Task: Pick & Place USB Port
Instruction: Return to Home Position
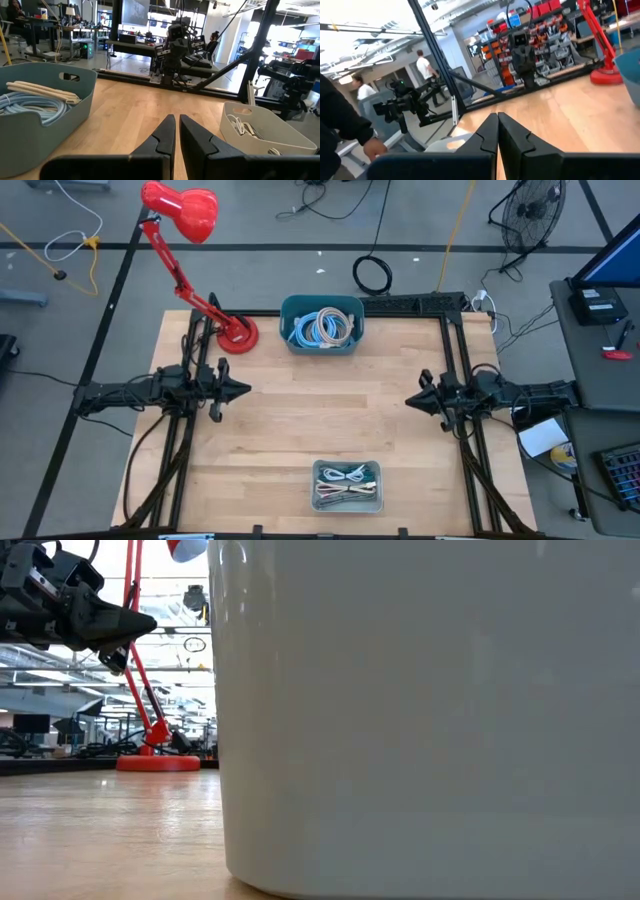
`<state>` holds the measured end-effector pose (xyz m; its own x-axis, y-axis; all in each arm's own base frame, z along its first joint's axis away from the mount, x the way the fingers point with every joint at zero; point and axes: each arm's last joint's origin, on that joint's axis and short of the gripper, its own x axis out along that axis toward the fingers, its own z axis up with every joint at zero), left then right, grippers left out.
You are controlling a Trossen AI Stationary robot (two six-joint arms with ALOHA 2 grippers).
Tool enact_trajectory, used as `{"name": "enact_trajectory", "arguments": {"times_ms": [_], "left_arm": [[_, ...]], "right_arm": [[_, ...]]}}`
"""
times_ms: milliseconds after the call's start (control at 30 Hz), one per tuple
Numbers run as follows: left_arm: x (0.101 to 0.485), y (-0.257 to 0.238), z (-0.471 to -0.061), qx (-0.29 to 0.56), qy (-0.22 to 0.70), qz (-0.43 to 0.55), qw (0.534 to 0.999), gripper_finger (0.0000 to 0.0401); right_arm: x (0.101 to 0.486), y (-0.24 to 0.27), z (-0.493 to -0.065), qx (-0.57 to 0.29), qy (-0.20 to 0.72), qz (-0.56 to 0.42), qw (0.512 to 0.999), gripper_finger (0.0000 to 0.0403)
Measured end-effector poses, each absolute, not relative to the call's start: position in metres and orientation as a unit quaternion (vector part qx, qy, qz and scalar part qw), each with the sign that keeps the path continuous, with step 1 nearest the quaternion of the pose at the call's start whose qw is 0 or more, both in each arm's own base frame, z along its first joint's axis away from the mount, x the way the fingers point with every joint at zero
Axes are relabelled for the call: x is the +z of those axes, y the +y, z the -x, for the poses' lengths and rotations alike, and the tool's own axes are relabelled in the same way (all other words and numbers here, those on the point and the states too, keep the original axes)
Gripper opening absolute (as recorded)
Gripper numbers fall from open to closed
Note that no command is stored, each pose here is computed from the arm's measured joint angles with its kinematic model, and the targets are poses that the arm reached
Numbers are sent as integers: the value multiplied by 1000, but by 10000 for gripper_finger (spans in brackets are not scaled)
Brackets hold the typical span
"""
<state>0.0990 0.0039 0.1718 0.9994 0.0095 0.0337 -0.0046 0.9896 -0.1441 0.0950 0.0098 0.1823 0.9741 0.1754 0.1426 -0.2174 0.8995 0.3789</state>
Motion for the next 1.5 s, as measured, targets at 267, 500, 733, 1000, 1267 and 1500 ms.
{"name": "enact_trajectory", "arguments": {"times_ms": [267,500,733,1000,1267,1500], "left_arm": [[172,4,-99,4,-17,72,997,26],[172,4,-99,4,-17,72,997,26],[172,4,-99,4,-17,72,997,26],[172,4,-99,4,-17,72,997,26],[172,4,-99,4,-17,72,997,26],[172,4,-99,4,-17,72,997,26]], "right_arm": [[173,10,-96,90,-9,-213,973,0],[170,9,-96,73,-1,-206,976,0],[169,8,-97,66,-1,-163,984,0],[166,5,-99,27,14,-121,992,0],[158,3,-104,13,59,-120,991,0],[153,2,-107,2,89,-109,990,0]]}}
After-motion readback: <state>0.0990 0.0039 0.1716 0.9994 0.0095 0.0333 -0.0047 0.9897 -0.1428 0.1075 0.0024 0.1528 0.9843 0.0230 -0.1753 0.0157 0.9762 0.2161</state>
